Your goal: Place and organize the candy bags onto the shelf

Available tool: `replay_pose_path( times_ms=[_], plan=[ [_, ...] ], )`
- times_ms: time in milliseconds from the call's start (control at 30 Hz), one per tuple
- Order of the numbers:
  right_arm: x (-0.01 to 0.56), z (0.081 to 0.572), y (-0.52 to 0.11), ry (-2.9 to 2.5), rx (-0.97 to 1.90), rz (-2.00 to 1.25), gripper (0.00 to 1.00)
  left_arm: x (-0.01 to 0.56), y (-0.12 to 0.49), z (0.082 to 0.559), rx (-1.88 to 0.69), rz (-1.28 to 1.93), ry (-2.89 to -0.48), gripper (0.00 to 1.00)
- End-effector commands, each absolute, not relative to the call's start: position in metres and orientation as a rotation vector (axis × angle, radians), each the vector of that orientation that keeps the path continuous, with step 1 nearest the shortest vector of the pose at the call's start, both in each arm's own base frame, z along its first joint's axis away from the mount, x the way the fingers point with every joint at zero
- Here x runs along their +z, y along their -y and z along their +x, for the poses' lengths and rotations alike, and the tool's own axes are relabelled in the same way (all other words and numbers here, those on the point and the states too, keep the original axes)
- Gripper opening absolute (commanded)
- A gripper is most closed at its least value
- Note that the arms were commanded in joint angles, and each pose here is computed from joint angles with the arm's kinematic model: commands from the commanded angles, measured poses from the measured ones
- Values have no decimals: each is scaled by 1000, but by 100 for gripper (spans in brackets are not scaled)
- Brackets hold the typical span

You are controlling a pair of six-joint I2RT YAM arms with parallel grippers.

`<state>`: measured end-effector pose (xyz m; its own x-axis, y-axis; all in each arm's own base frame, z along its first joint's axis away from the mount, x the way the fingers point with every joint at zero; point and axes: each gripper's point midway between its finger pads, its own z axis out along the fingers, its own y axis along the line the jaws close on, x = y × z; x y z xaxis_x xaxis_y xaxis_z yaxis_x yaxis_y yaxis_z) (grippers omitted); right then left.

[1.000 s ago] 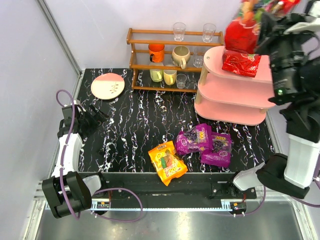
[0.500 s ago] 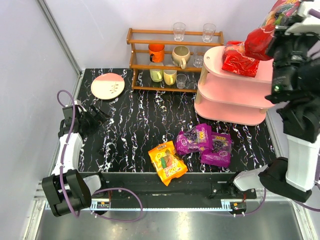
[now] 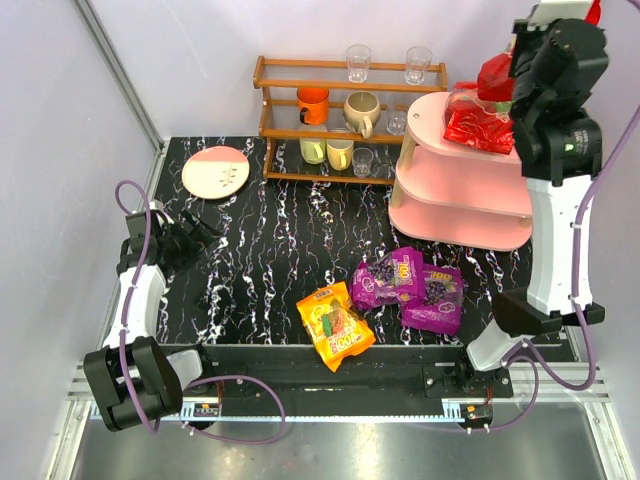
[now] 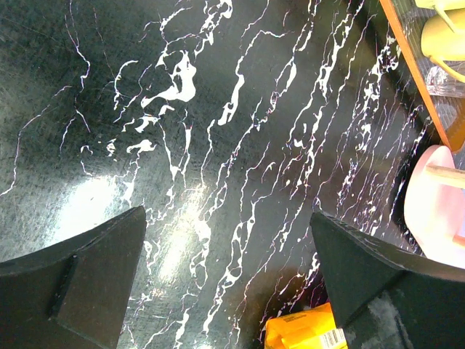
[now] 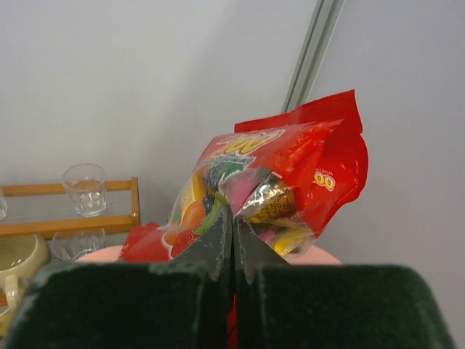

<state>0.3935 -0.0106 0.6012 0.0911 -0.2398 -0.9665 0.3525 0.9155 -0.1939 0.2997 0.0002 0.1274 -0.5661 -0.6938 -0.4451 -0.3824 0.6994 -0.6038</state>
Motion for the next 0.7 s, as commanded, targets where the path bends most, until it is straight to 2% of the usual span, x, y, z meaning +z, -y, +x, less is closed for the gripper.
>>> replay_pose_path(
  times_ms=[0,267,533,667],
  plan=[
    [658,360,32,-1220,-162,162,0,134,-1,308,-613,-795,-2188,99],
    [647,353,63,-1244,64,201,0,133,-2,308,-610,-799,-2192,99],
    [602,363,82,-1398,348,217,0,133,-6,309,-582,-804,-2190,99],
    [581,375,95,-1444,387,247,0,133,-7,309,-572,-807,-2190,99]
  ],
)
